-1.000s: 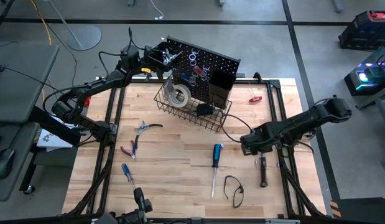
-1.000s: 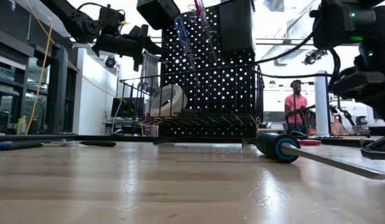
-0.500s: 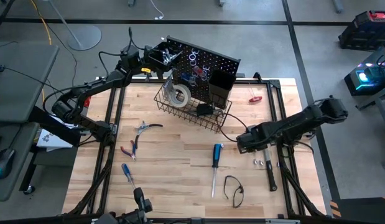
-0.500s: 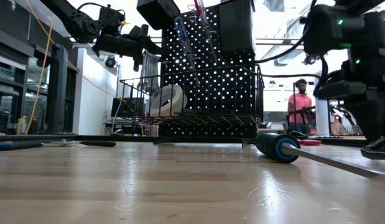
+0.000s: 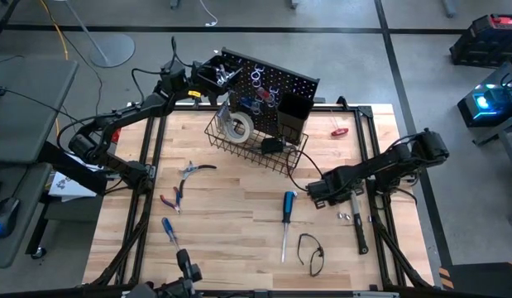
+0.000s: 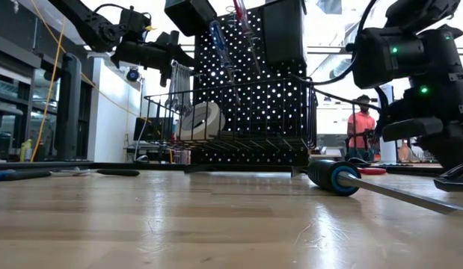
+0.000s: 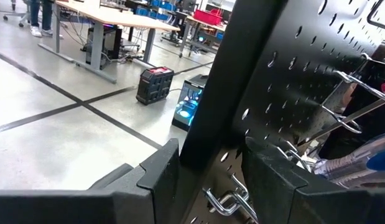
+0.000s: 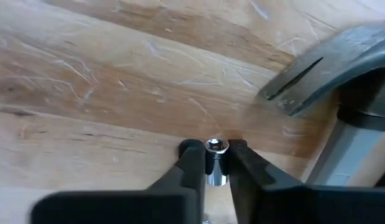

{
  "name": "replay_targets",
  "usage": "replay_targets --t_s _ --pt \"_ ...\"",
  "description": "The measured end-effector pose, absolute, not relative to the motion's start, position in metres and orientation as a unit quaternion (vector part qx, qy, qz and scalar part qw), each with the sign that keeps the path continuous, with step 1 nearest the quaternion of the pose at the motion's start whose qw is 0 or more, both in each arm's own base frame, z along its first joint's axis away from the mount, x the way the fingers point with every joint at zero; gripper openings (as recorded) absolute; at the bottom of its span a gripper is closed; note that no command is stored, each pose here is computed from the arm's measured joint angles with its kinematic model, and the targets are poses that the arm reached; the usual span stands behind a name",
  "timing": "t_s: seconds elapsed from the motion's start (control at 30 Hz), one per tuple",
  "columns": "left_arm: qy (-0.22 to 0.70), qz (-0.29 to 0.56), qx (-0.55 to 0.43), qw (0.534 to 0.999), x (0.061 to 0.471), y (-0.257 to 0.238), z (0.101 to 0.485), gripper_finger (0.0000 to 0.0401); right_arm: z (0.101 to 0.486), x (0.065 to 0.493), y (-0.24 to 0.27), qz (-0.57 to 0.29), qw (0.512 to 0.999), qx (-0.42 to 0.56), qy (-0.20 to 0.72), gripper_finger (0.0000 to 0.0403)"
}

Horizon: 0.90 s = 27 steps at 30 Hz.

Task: Hang tools onto peg board
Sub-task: Put the socket in the left black bin on the pegboard

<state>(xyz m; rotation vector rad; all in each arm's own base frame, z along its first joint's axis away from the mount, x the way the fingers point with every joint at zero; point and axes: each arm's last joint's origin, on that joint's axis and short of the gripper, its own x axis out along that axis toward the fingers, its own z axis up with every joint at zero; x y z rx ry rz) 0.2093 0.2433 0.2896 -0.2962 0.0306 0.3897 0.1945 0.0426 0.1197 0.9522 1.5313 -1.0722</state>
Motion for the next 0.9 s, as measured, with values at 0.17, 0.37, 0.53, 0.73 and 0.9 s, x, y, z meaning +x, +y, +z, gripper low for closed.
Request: replay_targets --t_s 0.17,0.37,0.53,0.73,0.9 --pt "0.012 0.197 -0.149 0.969 0.209 0.243 0.29 0.0157 0.128 0.195 0.044 -0.435 0.509 0.387 0.634 0.0025" --pt "-0.003 0.205 -0.129 0.97 0.201 0.242 0.301 0.0157 0.167 0.205 0.055 -0.382 0.564 0.393 0.617 0.0023" --pt "-0.001 0.208 -0.134 0.969 0.2 0.243 0.3 0.0157 0.217 0.221 0.066 -0.343 0.647 0.405 0.547 0.0023" --pt "0.013 0.18 -0.105 0.978 0.206 0.24 0.296 0.0157 0.277 0.241 0.07 -0.318 0.737 0.391 0.45 0.0023" --pt "0.016 0.184 -0.083 0.979 0.207 0.24 0.296 0.0157 0.308 0.249 0.067 -0.321 0.772 0.39 0.385 0.0023"
